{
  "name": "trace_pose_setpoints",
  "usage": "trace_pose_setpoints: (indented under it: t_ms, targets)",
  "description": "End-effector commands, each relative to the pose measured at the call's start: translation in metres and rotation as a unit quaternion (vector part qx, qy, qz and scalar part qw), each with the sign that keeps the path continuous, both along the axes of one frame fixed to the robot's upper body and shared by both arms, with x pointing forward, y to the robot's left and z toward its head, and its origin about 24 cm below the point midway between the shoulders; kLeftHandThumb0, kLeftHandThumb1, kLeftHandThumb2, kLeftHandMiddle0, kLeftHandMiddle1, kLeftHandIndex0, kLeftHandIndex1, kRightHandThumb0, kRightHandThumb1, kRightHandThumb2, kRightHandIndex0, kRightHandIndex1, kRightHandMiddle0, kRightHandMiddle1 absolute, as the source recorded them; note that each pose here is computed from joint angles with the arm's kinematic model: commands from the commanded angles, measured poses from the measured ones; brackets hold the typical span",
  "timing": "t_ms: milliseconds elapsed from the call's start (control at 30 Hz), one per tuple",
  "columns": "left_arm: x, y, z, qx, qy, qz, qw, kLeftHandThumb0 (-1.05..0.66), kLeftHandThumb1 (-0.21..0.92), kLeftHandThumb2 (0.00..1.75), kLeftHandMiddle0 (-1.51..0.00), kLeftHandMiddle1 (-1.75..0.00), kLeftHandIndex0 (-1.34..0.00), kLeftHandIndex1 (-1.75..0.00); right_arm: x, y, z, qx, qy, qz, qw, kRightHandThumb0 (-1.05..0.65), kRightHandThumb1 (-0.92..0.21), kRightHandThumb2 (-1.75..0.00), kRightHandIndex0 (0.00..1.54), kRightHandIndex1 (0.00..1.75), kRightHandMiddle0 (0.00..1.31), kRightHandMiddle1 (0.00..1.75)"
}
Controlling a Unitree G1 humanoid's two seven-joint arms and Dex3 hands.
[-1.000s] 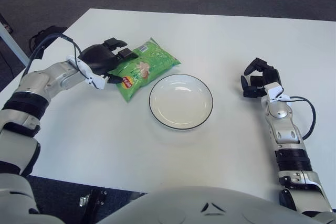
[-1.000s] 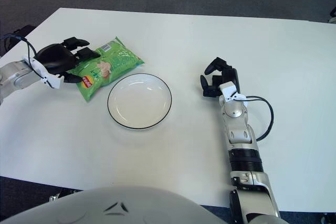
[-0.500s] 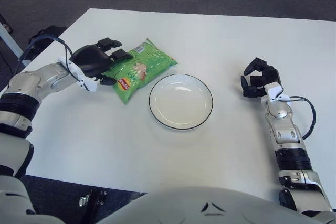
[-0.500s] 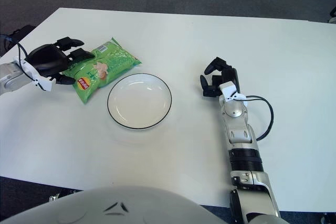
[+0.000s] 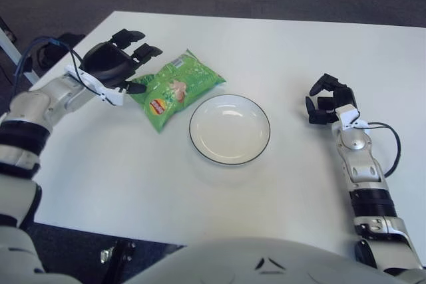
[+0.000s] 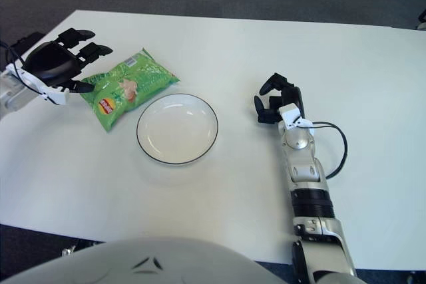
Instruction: Put the snack into the plate.
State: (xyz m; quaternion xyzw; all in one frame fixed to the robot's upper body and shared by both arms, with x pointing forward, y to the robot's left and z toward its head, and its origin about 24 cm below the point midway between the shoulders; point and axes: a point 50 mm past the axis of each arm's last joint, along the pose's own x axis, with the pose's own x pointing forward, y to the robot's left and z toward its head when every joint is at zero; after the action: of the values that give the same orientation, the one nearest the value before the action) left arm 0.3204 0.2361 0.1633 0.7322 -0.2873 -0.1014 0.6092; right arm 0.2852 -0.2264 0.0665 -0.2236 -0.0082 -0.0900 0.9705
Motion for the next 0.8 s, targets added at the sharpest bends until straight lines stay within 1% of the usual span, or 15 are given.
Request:
trace_pose_setpoints:
  t_ms: [0,200,333,567,700,767]
  targets:
    - [-0.013,-0.021,0.003,-0.1,-0.014,0.032,0.994,-0.75,0.92,0.75,-0.04,-0.61,0.0,-0.83,-0.016,-0.005,-0.041,0.003,0.101,-0.01,0.995,-0.52,-0.23,-1.43,1.33,1.75,0.69,1.75]
    - [-0.02,-0.034,0.007,-0.149,-0.019,0.059,0.987,-0.78,0.92,0.73,-0.03,-0.63,0.0,-0.85,-0.015,-0.005,-0.041,-0.001,0.099,-0.008,0.995,-0.52,-0.23,-1.43,1.33,1.75,0.69,1.75]
    - [-0.019,-0.039,0.008,-0.181,-0.023,0.08,0.98,-0.81,0.92,0.73,-0.02,-0.63,0.0,-0.86,-0.015,-0.004,-0.041,-0.004,0.098,-0.005,0.995,-0.52,-0.23,-1.43,1.33,1.75,0.69,1.75]
    - [-0.018,-0.047,0.01,-0.207,-0.012,0.104,0.973,-0.84,0.92,0.76,-0.01,-0.65,0.0,-0.86,-0.014,-0.004,-0.042,-0.003,0.101,-0.003,0.995,-0.52,-0.23,-1.42,1.33,1.75,0.69,1.75]
    - [-0.021,-0.055,0.013,-0.219,-0.003,0.116,0.969,-0.84,0.92,0.79,-0.02,-0.66,0.0,-0.86,-0.014,-0.004,-0.042,-0.004,0.102,-0.002,0.995,-0.52,-0.23,-1.42,1.33,1.75,0.69,1.75]
    - [-0.025,-0.063,0.015,-0.231,0.006,0.121,0.965,-0.84,0.92,0.81,-0.01,-0.66,0.0,-0.86,-0.014,-0.003,-0.042,-0.006,0.102,-0.002,0.995,-0.52,-0.24,-1.42,1.33,1.75,0.68,1.75]
